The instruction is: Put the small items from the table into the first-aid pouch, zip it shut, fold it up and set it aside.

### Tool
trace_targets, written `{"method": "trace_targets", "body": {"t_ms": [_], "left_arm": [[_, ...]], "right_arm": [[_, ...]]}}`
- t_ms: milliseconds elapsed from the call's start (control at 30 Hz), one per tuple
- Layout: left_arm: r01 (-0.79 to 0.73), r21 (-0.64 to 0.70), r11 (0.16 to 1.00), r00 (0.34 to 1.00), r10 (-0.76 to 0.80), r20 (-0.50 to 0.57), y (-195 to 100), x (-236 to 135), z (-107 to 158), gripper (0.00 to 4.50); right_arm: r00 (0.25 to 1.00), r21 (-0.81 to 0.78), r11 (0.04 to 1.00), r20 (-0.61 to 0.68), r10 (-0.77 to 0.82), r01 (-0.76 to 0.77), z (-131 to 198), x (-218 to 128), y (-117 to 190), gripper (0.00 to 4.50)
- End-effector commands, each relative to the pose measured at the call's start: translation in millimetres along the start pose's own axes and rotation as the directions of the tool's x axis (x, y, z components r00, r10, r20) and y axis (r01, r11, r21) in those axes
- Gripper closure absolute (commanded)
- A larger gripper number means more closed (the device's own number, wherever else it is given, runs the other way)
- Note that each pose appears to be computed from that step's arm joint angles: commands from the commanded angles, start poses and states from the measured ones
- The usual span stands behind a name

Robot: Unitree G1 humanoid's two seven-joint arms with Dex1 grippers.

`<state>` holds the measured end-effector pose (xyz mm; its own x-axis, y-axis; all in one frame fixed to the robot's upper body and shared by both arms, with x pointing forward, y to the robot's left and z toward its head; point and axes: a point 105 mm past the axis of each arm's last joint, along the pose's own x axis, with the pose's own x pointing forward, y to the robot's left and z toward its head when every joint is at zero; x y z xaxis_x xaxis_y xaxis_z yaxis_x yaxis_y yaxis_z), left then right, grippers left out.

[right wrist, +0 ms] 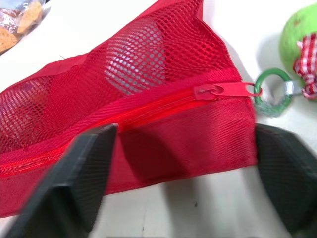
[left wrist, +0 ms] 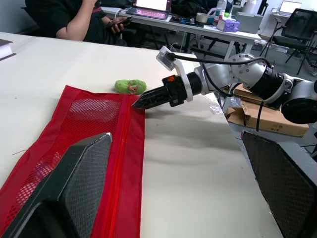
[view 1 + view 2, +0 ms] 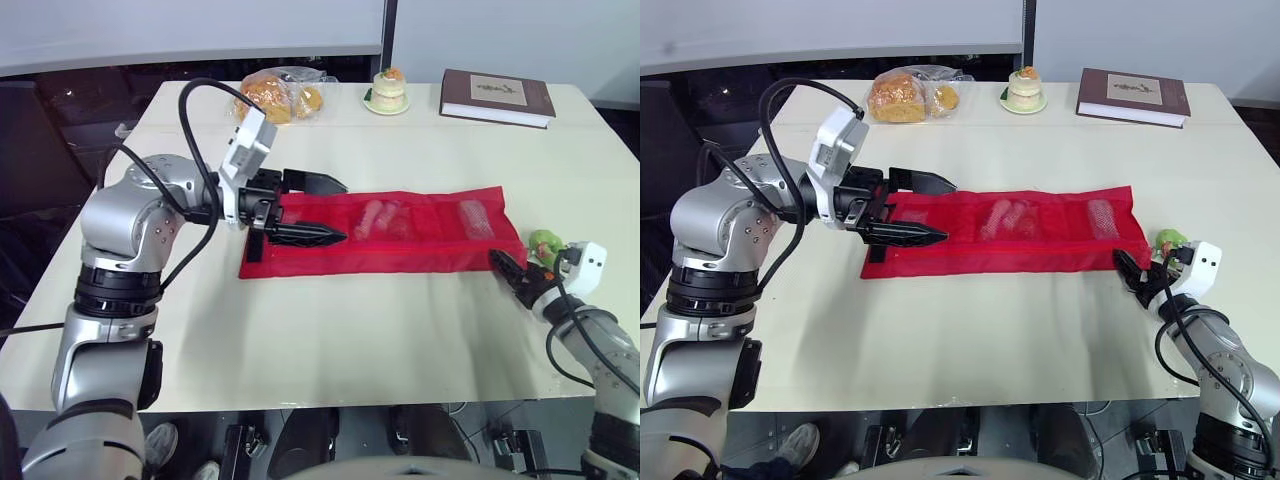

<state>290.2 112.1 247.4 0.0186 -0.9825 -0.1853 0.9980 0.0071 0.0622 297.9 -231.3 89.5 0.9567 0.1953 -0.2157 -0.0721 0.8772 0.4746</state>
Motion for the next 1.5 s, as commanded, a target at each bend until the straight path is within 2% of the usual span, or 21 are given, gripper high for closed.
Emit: {"method": "trace_targets", "body": {"t_ms": [33,67,133,167,200,267,600,767,867,933,967,1033,1100,1167,1333,1500], "left_arm": [[0.021,0.048,0.999,1.000,-0.021,0.010,-5.2,2.8,11.5,0.00],[0.019,0.049,0.999,1.000,-0.020,0.011,-5.1,2.9,11.7,0.00],[0.017,0.052,0.999,1.000,-0.018,0.011,-4.9,2.9,11.9,0.00],[0.015,0.053,0.998,1.000,-0.016,0.012,-4.8,2.8,12.0,0.00],[0.014,0.053,0.998,1.000,-0.015,0.013,-4.8,2.7,12.2,0.00],[0.012,0.054,0.998,1.000,-0.013,0.015,-4.8,2.5,12.5,0.00],[-0.034,0.153,0.988,0.999,0.033,0.014,0.8,-5.4,30.4,0.00],[-0.023,0.200,0.979,1.000,0.019,0.022,0.1,-1.5,33.7,0.00],[-0.023,0.206,0.978,0.999,0.016,0.035,0.4,1.2,33.3,0.00],[-0.026,0.207,0.978,0.999,0.018,0.039,1.4,2.1,32.6,0.00],[-0.028,0.208,0.978,0.999,0.020,0.040,2.2,1.9,32.4,0.00],[-0.033,0.210,0.977,0.999,0.024,0.045,3.5,1.4,32.5,0.00],[-0.037,0.211,0.977,0.998,0.027,0.048,4.4,1.3,32.8,0.00],[-0.038,0.210,0.977,0.998,0.028,0.050,4.7,0.9,31.7,0.00],[-0.043,0.207,0.977,0.998,0.032,0.056,4.5,-0.1,29.3,0.00],[-0.059,0.196,0.979,0.997,0.048,0.063,1.7,-3.1,25.6,0.00]], "right_arm": [[0.999,0.049,0.998,0.016,0.048,-0.049,1.5,4.6,10.2,2.32],[0.998,0.062,0.997,0.029,0.048,-0.050,3.6,5.1,10.0,2.61],[0.997,0.086,0.995,0.057,0.047,-0.052,8.1,5.4,9.4,3.51],[0.996,0.097,0.994,0.075,0.047,-0.054,10.9,5.0,9.3,3.65],[0.995,0.104,0.993,0.086,0.047,-0.056,12.8,4.6,9.0,4.19],[0.994,0.111,0.992,0.097,0.043,-0.054,14.7,3.5,8.2,4.43],[0.978,-0.042,0.998,0.206,-0.035,0.045,65.7,-42.6,-19.2,4.43],[0.974,-0.214,0.974,0.226,-0.024,0.074,101.1,-72.1,-19.2,4.43],[0.976,-0.326,0.944,0.216,0.019,0.054,116.3,-76.8,-5.0,4.43],[0.977,-0.406,0.914,0.194,0.091,-0.005,124.4,-74.6,18.5,4.43],[0.972,-0.463,0.883,0.158,0.172,-0.081,124.4,-69.2,43.4,4.43],[0.953,-0.522,0.830,0.094,0.287,-0.198,119.0,-61.8,79.3,4.43],[0.936,-0.539,0.799,0.052,0.347,-0.267,112.8,-56.0,99.5,4.43],[0.920,-0.578,0.739,-0.056,0.388,-0.347,92.3,-44.2,118.5,4.43],[0.879,-0.651,0.593,-0.311,0.362,-0.474,34.8,-22.5,131.6,4.43],[0.817,-0.641,0.508,-0.423,0.392,-0.576,-6.5,-10.6,155.4,4.43]]}}
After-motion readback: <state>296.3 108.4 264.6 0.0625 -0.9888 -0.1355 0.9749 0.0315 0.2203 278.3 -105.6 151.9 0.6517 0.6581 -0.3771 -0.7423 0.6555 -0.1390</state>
